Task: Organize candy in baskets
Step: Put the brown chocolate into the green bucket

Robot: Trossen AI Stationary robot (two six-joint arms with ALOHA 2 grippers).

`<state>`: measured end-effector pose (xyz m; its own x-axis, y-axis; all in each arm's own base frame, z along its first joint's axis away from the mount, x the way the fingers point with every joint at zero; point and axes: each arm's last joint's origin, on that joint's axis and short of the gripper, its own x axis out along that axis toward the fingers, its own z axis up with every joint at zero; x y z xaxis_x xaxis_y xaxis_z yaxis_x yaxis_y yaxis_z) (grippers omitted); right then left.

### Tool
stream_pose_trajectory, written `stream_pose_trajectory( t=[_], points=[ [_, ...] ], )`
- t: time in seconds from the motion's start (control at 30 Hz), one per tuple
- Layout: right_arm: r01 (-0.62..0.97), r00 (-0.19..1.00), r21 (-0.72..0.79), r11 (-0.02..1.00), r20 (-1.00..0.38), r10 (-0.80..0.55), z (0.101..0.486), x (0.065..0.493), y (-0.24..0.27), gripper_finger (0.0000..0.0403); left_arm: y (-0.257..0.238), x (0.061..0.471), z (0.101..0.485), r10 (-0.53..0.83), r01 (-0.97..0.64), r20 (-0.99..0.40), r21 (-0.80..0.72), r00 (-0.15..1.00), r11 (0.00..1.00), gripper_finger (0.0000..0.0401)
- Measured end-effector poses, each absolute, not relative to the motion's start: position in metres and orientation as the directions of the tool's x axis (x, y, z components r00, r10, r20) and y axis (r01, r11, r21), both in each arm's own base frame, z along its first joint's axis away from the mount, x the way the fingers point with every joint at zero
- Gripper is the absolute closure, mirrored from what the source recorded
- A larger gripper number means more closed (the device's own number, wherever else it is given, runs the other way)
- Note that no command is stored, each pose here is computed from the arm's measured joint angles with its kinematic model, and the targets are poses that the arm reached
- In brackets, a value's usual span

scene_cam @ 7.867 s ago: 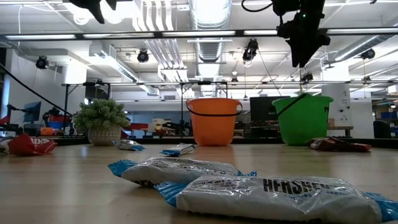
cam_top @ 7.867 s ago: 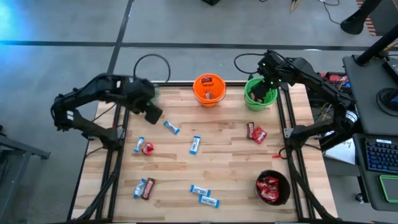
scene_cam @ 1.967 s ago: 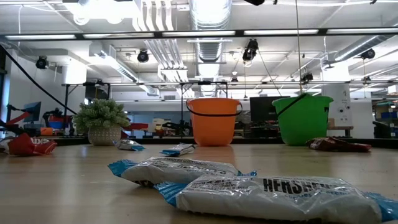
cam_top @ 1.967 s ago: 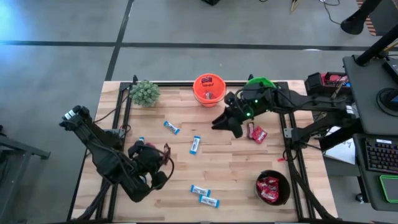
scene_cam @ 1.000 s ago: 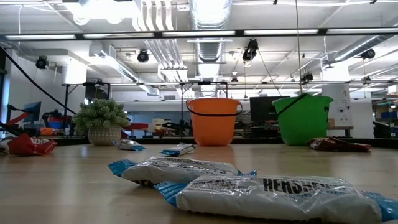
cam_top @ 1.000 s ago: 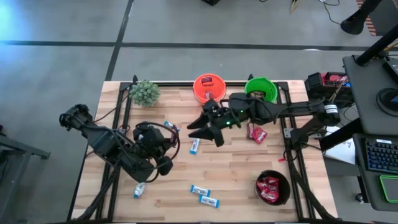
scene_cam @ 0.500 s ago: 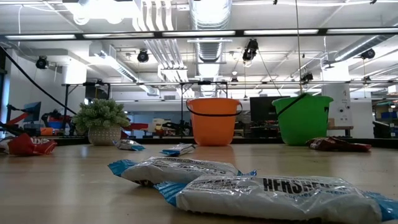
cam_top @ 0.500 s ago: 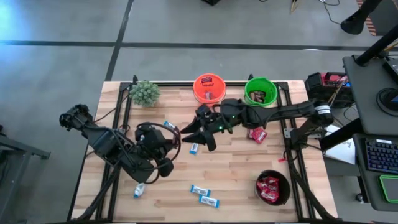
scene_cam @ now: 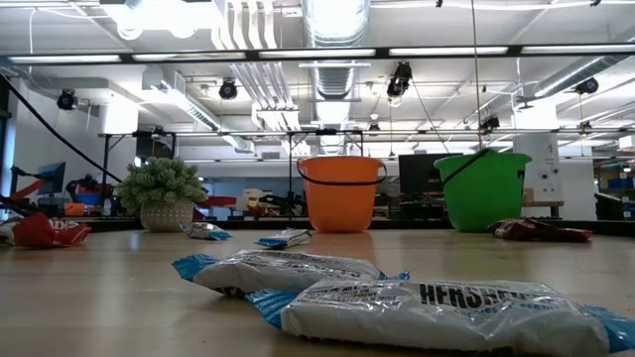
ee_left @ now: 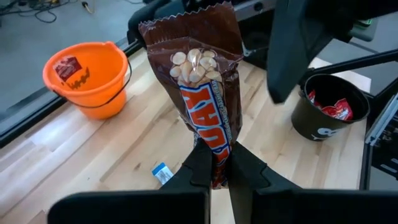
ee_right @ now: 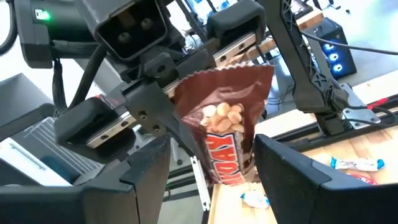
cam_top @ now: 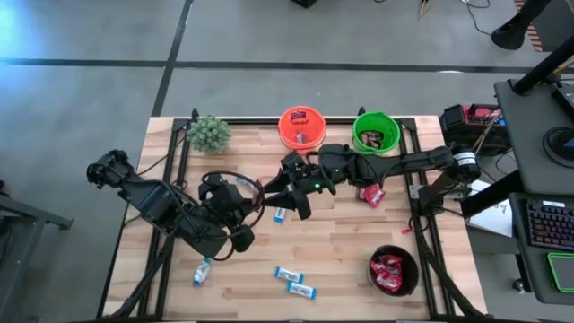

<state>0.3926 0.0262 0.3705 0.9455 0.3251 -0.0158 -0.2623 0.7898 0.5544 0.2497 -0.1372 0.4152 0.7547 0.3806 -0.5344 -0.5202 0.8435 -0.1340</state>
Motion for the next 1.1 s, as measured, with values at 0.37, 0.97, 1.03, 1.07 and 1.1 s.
stream_pose_trajectory(
  t=[0.37,0.97,1.03,1.07,1.1],
  points=[
    [-0.224,0.960,0.549,0.805,-0.016,0.278,0.371,0.393,0.025,0.0184,-0.136,0.256,0.418,0.359,-0.486,-0.512,-0.134,0.780,0.864,0.0401],
    [-0.222,0.961,0.551,0.804,-0.017,0.277,0.370,0.393,0.025,0.0383,-0.128,0.261,0.417,0.383,-0.515,-0.515,-0.137,0.767,0.846,0.0397],
    [-0.222,0.961,0.550,0.805,-0.017,0.276,0.371,0.393,0.025,0.0385,-0.128,0.261,0.417,0.384,-0.516,-0.513,-0.140,0.768,0.845,0.0393],
    [-0.221,0.961,0.550,0.805,-0.019,0.277,0.370,0.393,0.025,0.0386,-0.128,0.261,0.417,0.383,-0.516,-0.513,-0.140,0.768,0.845,0.0390],
    [-0.218,0.961,0.551,0.805,-0.023,0.276,0.370,0.393,0.025,0.0387,-0.128,0.261,0.417,0.382,-0.514,-0.514,-0.141,0.768,0.846,0.0387]
  ],
)
